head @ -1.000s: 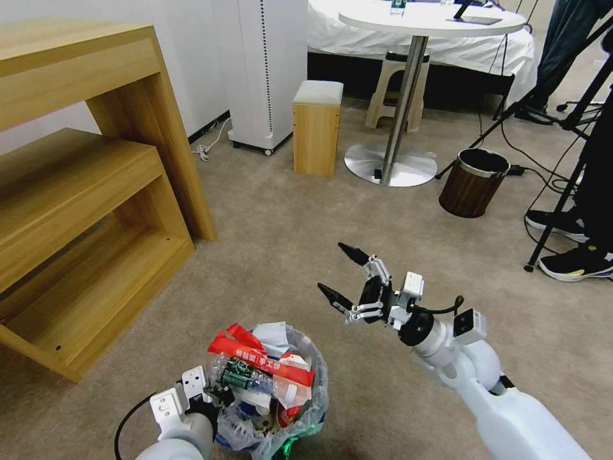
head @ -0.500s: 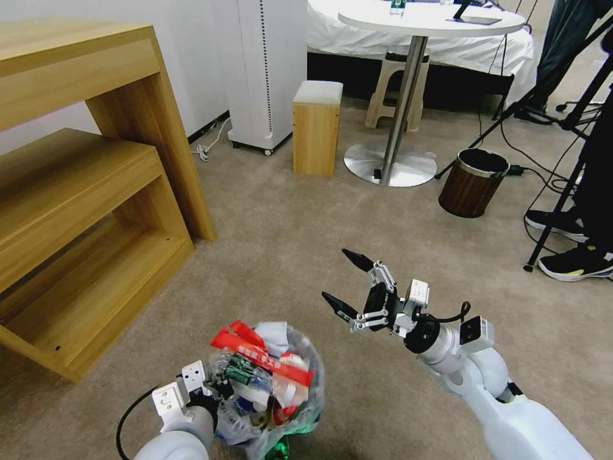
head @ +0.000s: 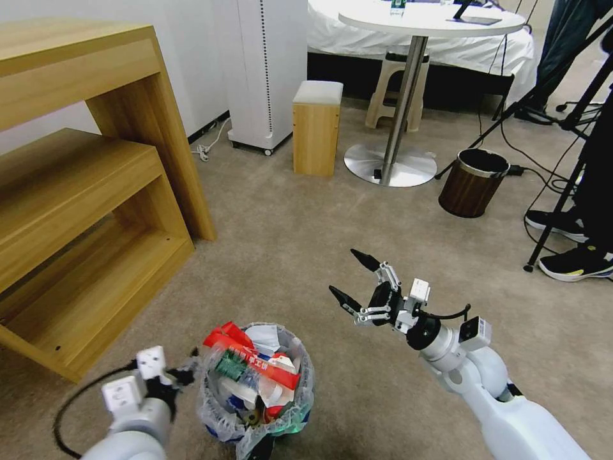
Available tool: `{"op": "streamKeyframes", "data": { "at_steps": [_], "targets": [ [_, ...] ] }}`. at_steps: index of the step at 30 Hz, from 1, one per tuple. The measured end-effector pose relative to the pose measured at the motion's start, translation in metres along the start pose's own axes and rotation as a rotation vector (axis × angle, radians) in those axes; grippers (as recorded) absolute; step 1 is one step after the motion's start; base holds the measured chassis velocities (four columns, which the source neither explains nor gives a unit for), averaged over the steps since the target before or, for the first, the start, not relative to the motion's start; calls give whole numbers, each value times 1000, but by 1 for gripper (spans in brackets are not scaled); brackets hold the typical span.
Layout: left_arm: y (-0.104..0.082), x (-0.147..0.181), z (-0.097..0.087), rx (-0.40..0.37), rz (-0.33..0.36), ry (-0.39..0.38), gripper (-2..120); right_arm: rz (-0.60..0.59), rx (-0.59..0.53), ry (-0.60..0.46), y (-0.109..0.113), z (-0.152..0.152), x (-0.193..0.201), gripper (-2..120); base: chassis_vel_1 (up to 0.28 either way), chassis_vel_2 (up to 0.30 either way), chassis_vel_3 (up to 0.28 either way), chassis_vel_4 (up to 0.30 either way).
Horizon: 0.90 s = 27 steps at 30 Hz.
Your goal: Pick up the trash bin and place the garbage on the floor into it.
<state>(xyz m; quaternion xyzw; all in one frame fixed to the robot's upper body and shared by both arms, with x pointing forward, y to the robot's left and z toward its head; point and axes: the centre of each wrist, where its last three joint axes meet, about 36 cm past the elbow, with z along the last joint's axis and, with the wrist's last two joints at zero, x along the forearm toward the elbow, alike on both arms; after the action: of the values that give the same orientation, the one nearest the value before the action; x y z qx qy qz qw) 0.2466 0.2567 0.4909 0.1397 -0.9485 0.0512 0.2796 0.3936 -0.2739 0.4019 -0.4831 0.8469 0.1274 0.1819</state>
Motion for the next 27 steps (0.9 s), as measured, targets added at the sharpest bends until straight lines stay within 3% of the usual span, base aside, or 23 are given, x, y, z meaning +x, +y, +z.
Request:
{"op": "streamKeyframes", "data": {
  "at_steps": [2,3,4,5,6,7,8,10,12,13,16,21,27],
  "targets": [
    [7,1,-5,-24,-24,-65,90,19,15,-7,2,-3,3,100,0,0,0,0],
    [12,1,-8,-44,-23,-166,96,54,52,-11,2,-9,5,100,0,0,0,0],
    [12,1,-8,-44,-23,-166,96,54,52,-11,2,-9,5,100,0,0,0,0],
    [14,2,-10,-59,-9,-245,99,101,109,-4,3,-14,7,100,0,0,0,0],
    [15,3,-11,-62,-1,-270,99,119,133,0,3,-15,8,100,0,0,0,0],
    [15,8,-15,-63,37,-374,100,215,251,21,7,-25,14,100,0,0,0,0],
    [15,8,-15,-63,37,-374,100,215,251,21,7,-25,14,100,0,0,0,0],
    [16,10,-17,-80,55,-466,100,325,334,25,14,-36,22,100,0,0,0,0],
    [21,9,-19,-165,77,-619,100,522,383,-6,31,-53,35,100,0,0,0,0],
    [21,9,-19,-165,77,-619,100,522,383,-6,31,-53,35,100,0,0,0,0],
    [19,7,-12,-194,67,-708,100,728,449,-8,39,-76,62,100,0,0,0,0],
    [10,1,-1,-181,64,-748,100,835,513,6,40,-88,85,100,0,0,0,0],
    [10,-18,12,-197,130,-810,100,1015,561,8,51,-87,116,100,0,0,0,0]
  ]
}}
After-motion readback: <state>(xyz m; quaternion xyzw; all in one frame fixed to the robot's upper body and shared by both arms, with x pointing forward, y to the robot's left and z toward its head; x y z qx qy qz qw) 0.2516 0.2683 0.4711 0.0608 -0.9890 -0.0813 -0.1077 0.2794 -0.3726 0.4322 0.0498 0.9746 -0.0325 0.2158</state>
